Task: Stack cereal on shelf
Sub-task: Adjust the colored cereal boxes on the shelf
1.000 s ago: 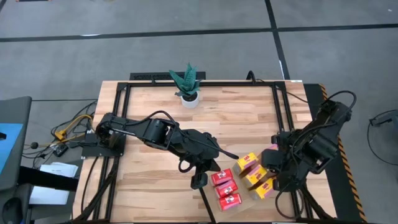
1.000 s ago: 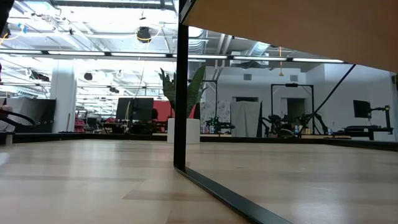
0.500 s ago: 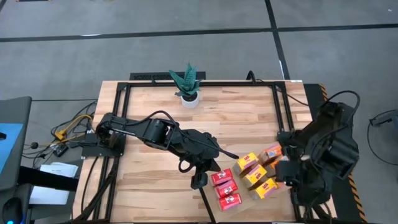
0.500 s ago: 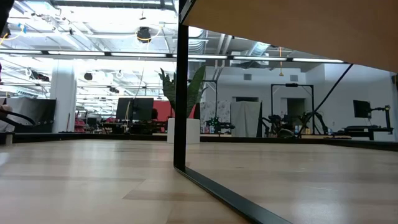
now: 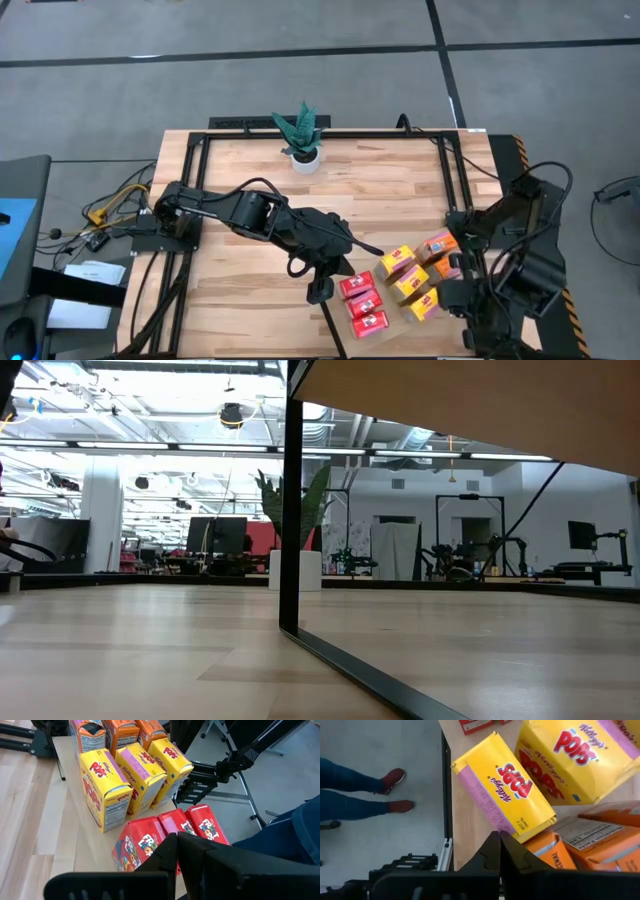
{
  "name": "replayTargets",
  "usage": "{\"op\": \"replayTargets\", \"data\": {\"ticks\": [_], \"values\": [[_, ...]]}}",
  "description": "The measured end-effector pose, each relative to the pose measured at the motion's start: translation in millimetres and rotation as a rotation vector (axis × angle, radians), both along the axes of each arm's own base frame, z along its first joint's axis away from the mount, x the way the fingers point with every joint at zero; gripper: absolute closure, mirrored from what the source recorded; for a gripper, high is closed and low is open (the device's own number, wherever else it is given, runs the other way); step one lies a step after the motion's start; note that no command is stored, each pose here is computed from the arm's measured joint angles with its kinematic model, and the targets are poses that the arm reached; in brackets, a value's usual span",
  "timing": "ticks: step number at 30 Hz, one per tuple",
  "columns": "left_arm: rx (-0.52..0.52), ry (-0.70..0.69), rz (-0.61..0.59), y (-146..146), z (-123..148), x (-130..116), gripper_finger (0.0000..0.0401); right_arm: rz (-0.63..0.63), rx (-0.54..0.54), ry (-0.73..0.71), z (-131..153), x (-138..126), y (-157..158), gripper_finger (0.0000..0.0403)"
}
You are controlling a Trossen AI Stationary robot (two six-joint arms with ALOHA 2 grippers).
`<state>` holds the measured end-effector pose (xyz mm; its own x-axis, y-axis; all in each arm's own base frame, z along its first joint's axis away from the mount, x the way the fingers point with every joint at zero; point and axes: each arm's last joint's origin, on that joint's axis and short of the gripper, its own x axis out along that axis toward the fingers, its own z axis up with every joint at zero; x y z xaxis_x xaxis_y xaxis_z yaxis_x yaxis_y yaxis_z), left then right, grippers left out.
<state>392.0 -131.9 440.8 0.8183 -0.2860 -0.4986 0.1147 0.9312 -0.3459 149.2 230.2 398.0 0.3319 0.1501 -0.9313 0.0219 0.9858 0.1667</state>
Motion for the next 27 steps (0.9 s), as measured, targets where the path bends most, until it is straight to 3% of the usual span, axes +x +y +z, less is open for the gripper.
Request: {"op": "replayTargets", "data": {"ticks": [27], "values": [[0.003,0.006,0.000,0,-1,0,0.0401,-0.011,-0.048,-0.018,-1,24,-16,0.0388]]}}
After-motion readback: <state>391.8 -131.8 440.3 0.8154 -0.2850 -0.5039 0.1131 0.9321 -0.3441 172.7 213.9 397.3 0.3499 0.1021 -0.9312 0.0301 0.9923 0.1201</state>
